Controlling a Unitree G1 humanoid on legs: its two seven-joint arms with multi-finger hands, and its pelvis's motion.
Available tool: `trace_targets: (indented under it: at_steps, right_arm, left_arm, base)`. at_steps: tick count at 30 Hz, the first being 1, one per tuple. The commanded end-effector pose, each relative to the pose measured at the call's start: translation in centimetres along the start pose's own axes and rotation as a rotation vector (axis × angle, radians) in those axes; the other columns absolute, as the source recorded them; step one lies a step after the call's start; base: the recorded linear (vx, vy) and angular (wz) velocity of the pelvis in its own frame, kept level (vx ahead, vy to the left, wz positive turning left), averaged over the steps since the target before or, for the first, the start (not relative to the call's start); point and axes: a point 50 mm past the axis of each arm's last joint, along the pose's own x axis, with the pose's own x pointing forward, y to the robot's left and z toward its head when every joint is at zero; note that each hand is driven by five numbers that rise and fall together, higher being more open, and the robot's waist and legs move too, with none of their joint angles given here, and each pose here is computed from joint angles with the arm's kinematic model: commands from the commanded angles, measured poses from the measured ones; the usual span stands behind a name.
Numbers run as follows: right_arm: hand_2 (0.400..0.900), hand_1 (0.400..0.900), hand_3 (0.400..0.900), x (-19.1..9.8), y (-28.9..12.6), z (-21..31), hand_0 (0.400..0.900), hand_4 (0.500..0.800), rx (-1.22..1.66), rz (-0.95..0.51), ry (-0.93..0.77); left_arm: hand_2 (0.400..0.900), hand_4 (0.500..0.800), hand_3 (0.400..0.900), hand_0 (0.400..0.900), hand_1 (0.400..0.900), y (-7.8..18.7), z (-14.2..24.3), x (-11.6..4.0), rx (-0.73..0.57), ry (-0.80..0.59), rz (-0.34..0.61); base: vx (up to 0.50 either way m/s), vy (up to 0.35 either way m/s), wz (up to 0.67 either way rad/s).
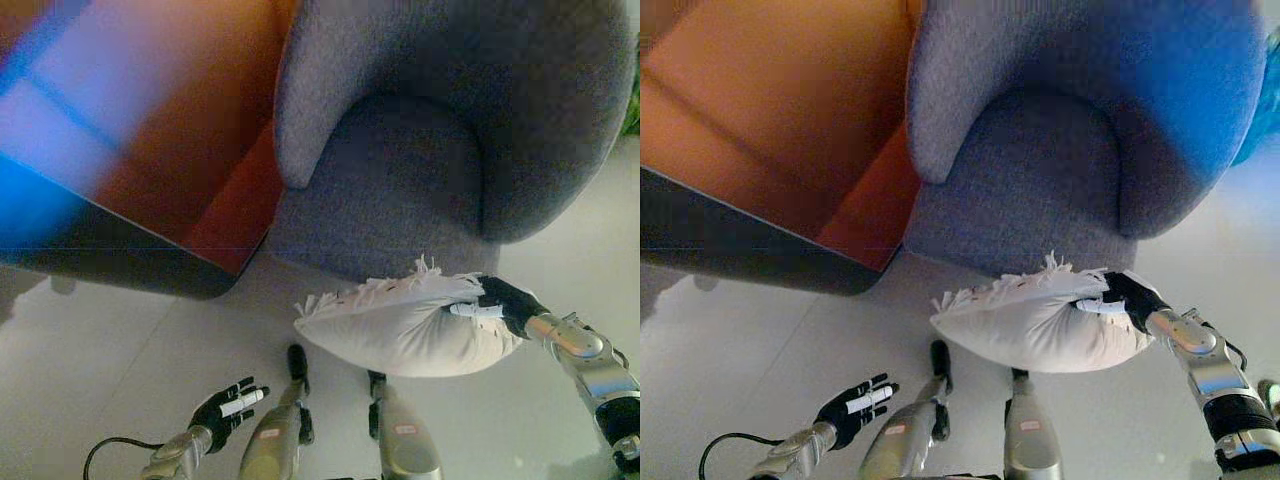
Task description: Pick up the pillow and put it on the sofa.
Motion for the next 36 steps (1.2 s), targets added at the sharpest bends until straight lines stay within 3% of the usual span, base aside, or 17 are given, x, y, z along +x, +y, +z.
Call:
trace_targets:
  at_steps: [1, 15, 27, 28, 29, 36]
  right_arm:
    - [0.400, 0.400, 0.400, -1.7, -5.0, 8.2, 0.400, 0.500, -0.091, -0.102, -0.316]
    - [0.400, 0.400, 0.400, -5.8, -15.3, 18.6, 0.400, 0.500, 0.017, -0.273, -0.376]
    - [0.400, 0.400, 0.400, -6.2, -17.6, 20.6, 0.400, 0.500, 0.180, -0.399, -0.296]
    - [0.678, 0.678, 0.678, -6.2, -17.9, 20.1, 0.678, 0.667, 0.209, -0.448, -0.249]
    - [0.900, 0.900, 0.900, -6.2, -18.0, 20.1, 0.900, 0.800, 0.224, -0.457, -0.235]
    - [0.900, 0.900, 0.900, -6.7, -18.8, 19.3, 0.900, 0.800, 0.284, -0.540, -0.162]
  left_arm:
    - [0.900, 0.800, 0.900, 0.900, 0.900, 1.7, -4.5, -1.7, 0.019, 0.164, 0.072]
    - [0.900, 0.800, 0.900, 0.900, 0.900, 3.2, -7.8, -3.4, 0.070, 0.354, 0.133]
    - [0.900, 0.800, 0.900, 0.900, 0.900, 3.7, -9.1, -4.2, 0.068, 0.409, 0.164]
    - [0.900, 0.800, 0.900, 0.900, 0.900, 3.8, -9.1, -4.2, 0.068, 0.407, 0.164]
    - [0.900, 0.800, 0.900, 0.900, 0.900, 3.8, -9.0, -4.2, 0.067, 0.404, 0.161]
    - [0.900, 0.800, 0.900, 0.900, 0.900, 3.5, -8.2, -3.7, 0.056, 0.359, 0.152]
  base:
    - [0.107, -0.043, 0.10]
    - [0.133, -0.042, 0.11]
    - [0.088, -0.038, 0.11]
    - [0.006, -0.037, 0.14]
    - [-0.023, -0.032, 0.13]
    - [-0.061, -0.014, 0.08]
